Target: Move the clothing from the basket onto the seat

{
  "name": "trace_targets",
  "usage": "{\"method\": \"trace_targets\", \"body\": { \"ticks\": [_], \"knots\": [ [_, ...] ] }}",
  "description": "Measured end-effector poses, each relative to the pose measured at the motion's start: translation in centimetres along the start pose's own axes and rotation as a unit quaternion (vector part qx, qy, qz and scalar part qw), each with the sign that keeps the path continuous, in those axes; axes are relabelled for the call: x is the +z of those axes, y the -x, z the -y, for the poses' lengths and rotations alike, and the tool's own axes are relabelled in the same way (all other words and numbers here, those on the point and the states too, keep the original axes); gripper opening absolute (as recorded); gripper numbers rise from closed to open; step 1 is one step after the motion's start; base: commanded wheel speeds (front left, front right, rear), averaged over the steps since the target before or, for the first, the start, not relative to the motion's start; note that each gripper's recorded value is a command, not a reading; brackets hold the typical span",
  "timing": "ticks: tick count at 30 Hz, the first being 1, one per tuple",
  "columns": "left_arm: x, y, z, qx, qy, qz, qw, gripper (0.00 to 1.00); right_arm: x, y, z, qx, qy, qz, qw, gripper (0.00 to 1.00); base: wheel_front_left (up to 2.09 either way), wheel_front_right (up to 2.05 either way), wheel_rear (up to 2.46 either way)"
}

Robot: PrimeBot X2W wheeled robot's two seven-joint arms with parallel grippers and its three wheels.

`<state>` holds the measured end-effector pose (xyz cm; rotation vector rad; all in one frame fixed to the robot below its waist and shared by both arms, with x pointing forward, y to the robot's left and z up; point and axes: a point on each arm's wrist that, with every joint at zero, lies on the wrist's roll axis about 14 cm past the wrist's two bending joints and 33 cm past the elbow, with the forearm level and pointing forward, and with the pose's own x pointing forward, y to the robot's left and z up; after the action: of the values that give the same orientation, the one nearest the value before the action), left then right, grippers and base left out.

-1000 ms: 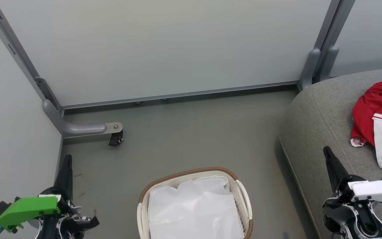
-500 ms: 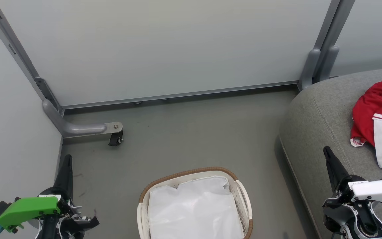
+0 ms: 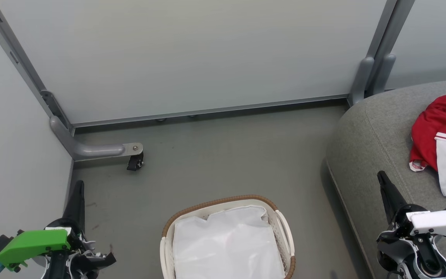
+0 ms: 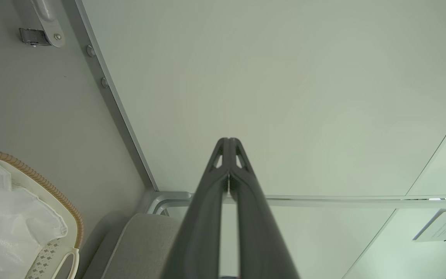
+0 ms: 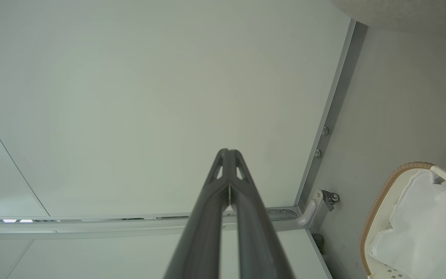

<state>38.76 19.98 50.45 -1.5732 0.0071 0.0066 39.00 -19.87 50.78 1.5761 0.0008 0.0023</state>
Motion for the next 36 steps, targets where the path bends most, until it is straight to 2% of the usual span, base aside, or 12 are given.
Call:
{"method": "trace_targets", "body": {
  "ticks": [36],
  "knots": [
    [0.00, 0.00, 0.00, 0.000, 0.000, 0.000, 1.000, 0.00, 0.00, 0.00, 0.00, 0.000, 0.000, 0.000, 1.000, 0.00, 0.00, 0.00, 0.00]
  ]
}}
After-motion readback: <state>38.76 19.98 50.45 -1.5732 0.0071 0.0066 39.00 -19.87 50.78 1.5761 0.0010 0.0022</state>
